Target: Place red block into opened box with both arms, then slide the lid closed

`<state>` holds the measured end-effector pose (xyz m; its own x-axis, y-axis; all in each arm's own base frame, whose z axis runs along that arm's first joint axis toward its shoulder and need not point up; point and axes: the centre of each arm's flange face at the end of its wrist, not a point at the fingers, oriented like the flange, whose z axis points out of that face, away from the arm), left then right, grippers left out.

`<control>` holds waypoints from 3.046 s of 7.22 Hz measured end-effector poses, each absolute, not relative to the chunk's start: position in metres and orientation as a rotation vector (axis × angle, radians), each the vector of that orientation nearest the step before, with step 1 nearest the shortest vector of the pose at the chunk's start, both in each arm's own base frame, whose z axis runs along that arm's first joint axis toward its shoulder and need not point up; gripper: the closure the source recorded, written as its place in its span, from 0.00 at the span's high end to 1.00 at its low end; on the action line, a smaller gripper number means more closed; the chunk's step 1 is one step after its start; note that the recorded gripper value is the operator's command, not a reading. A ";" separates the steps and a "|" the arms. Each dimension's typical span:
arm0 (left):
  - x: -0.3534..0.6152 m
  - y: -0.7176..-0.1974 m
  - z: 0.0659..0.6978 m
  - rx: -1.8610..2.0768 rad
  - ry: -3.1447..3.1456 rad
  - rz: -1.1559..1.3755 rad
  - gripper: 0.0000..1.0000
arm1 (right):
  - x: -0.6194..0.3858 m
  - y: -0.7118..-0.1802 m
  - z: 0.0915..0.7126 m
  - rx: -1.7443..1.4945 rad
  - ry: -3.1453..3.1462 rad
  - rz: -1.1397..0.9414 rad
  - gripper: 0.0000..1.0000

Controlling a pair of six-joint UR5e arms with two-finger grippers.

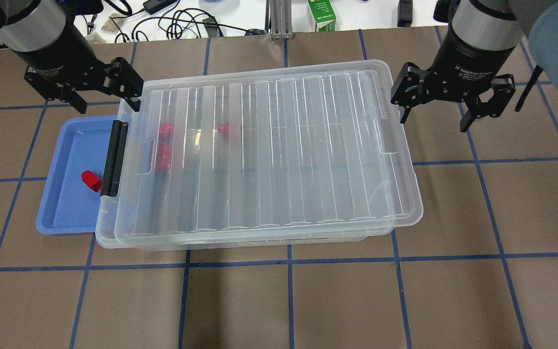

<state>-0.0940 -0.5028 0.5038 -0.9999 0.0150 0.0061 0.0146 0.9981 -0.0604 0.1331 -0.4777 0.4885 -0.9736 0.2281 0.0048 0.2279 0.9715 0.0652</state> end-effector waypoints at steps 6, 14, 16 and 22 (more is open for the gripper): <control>-0.094 -0.502 0.504 -0.021 -3.132 0.097 1.00 | 0.119 -0.549 0.414 0.223 3.121 0.100 1.00; -0.095 -0.503 0.503 -0.021 -3.128 0.092 1.00 | 0.102 -0.571 0.342 0.263 3.113 0.151 1.00; -0.095 -0.503 0.503 -0.021 -3.128 0.092 1.00 | 0.098 -0.575 0.344 0.229 3.120 0.127 1.00; -0.095 -0.503 0.503 -0.021 -3.127 0.095 1.00 | 0.046 -0.582 0.345 0.285 3.122 0.126 1.00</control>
